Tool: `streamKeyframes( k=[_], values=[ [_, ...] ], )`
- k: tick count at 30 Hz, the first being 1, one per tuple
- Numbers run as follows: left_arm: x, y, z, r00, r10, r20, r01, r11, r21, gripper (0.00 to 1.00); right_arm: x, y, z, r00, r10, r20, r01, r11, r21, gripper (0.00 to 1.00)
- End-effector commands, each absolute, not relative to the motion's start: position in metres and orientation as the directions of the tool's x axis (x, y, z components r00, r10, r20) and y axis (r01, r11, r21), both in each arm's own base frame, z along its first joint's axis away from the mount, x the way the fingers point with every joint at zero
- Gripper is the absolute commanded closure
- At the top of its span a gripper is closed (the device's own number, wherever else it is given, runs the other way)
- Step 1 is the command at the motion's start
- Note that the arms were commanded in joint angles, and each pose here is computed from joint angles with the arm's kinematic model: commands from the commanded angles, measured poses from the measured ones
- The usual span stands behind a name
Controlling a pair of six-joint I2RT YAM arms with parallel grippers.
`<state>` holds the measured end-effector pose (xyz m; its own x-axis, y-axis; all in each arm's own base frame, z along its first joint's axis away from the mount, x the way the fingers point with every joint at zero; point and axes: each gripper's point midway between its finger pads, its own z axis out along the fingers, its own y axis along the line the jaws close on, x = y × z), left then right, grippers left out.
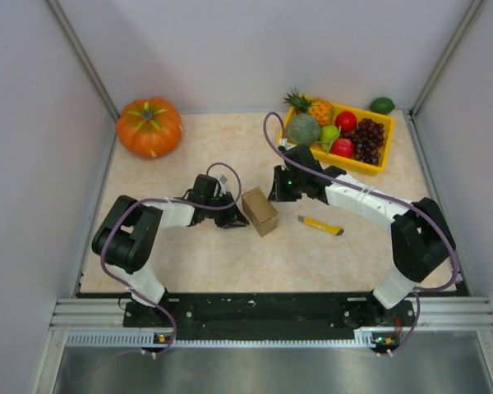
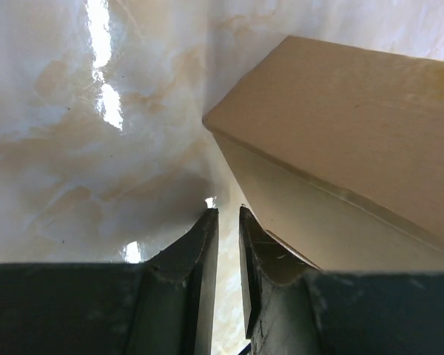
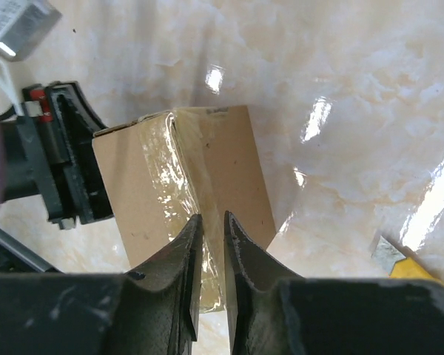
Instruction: Unpack the express box
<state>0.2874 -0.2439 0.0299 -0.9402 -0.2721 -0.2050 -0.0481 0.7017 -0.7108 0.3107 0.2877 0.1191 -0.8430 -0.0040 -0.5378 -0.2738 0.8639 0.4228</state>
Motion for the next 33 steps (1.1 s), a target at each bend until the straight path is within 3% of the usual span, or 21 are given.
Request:
streamKeyframes(
  k=[1,11,17,21,22,24,26,33],
  values=[
    [0.306,-0.260,0.047,-0.930,-0.304,-0.208,-0.030,0.625,-0.780,0.78,0.316,0.304,0.132,-0.824,-0.003,-0.566,-0.305,0.845,0.440,0.85],
    [0.320,-0.256,0.042,-0.923,-0.324,-0.209,-0.055,0.648,-0.760,0.78,0.293,0.327,0.150,-0.816,-0.027,-0.577,-0.372,0.790,0.488,0.85],
    [0.313,-0.204,0.022,-0.885,-0.422,-0.199,-0.231,0.768,-0.598,0.80,0.286,0.339,0.146,-0.822,-0.043,-0.568,-0.394,0.764,0.510,0.85],
    [0.298,-0.159,0.014,-0.849,-0.462,-0.256,-0.328,0.841,-0.431,0.78,0.281,0.346,0.152,-0.817,-0.056,-0.574,-0.415,0.747,0.519,0.82],
    [0.303,-0.139,0.020,-0.808,-0.488,-0.331,-0.368,0.856,-0.364,0.75,0.281,0.349,0.154,-0.816,-0.057,-0.575,-0.421,0.741,0.524,0.81],
    [0.286,-0.108,0.018,-0.770,-0.517,-0.373,-0.457,0.856,-0.243,0.73,0.276,0.356,0.157,-0.818,-0.073,-0.570,-0.441,0.716,0.541,0.77],
    [0.287,-0.090,0.035,-0.715,-0.530,-0.456,-0.484,0.846,-0.223,0.66,0.269,0.368,0.161,-0.816,-0.093,-0.571,-0.476,0.669,0.571,0.72],
    [0.282,-0.088,0.072,-0.679,-0.526,-0.512,-0.437,0.850,-0.293,0.58,0.258,0.389,0.168,-0.812,-0.120,-0.571,-0.508,0.626,0.591,0.64]
  ],
)
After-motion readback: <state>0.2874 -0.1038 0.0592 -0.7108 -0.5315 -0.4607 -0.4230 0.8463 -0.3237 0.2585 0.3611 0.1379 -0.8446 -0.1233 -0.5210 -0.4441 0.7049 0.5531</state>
